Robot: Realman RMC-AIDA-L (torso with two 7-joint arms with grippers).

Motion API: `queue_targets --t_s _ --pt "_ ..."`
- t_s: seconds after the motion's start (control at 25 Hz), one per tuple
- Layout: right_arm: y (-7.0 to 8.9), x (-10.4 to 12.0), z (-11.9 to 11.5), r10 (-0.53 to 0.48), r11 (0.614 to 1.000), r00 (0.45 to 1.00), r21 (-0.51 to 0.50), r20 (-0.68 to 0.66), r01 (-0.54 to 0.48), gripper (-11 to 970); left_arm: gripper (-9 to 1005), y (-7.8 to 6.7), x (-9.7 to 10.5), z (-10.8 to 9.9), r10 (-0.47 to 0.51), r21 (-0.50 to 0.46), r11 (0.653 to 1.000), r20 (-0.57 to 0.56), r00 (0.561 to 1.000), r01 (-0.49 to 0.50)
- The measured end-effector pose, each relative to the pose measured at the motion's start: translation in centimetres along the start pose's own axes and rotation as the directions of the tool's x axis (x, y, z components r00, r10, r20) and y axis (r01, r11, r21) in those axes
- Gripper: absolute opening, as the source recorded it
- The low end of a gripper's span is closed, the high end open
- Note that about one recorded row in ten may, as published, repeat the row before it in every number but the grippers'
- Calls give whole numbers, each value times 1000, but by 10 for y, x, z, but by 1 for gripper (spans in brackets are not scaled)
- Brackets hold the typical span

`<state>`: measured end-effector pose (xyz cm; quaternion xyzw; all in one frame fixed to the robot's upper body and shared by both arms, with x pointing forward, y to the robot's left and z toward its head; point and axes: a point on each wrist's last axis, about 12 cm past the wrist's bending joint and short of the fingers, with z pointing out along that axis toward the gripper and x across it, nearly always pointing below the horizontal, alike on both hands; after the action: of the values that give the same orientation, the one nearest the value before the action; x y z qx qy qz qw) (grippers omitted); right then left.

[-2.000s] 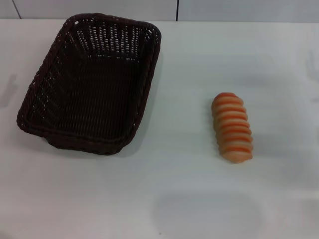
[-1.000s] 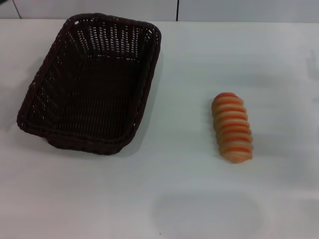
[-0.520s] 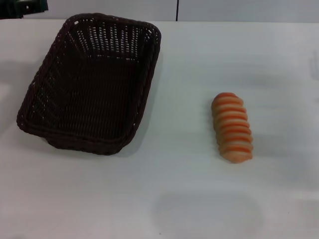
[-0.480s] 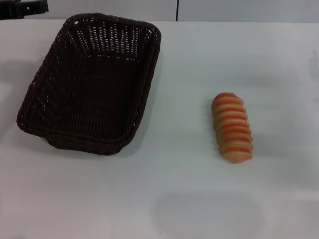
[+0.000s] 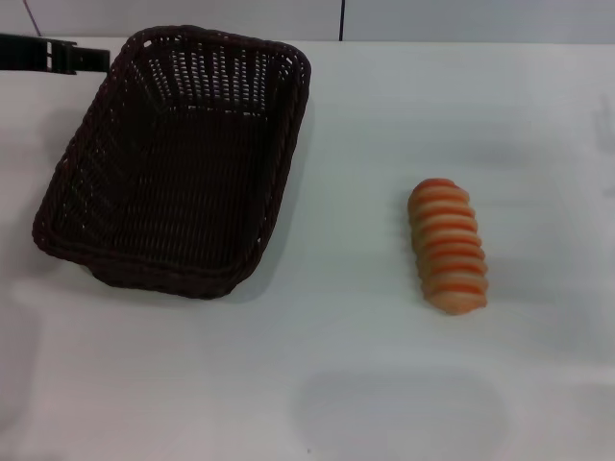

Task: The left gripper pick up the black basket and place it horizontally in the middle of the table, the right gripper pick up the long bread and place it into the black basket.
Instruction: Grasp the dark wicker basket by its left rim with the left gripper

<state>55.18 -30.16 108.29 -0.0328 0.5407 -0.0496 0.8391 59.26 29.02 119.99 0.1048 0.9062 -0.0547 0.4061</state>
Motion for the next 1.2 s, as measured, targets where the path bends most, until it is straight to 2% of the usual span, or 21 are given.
queue_targets --t_s 0.24,0.68,1.2 --pt "1 0 0 3 1000 1000 0 1 -3 542 830 -5 4 7 3 5 1000 -35 999 -3" --pt "1 -1 -1 7 1000 1000 2 3 -7 542 827 0 26 29 -27 2 1000 -103 994 27" --pt "3 -1 1 8 1000 1000 -1 7 -8 541 824 -1 36 42 -16 9 1000 -145 989 18"
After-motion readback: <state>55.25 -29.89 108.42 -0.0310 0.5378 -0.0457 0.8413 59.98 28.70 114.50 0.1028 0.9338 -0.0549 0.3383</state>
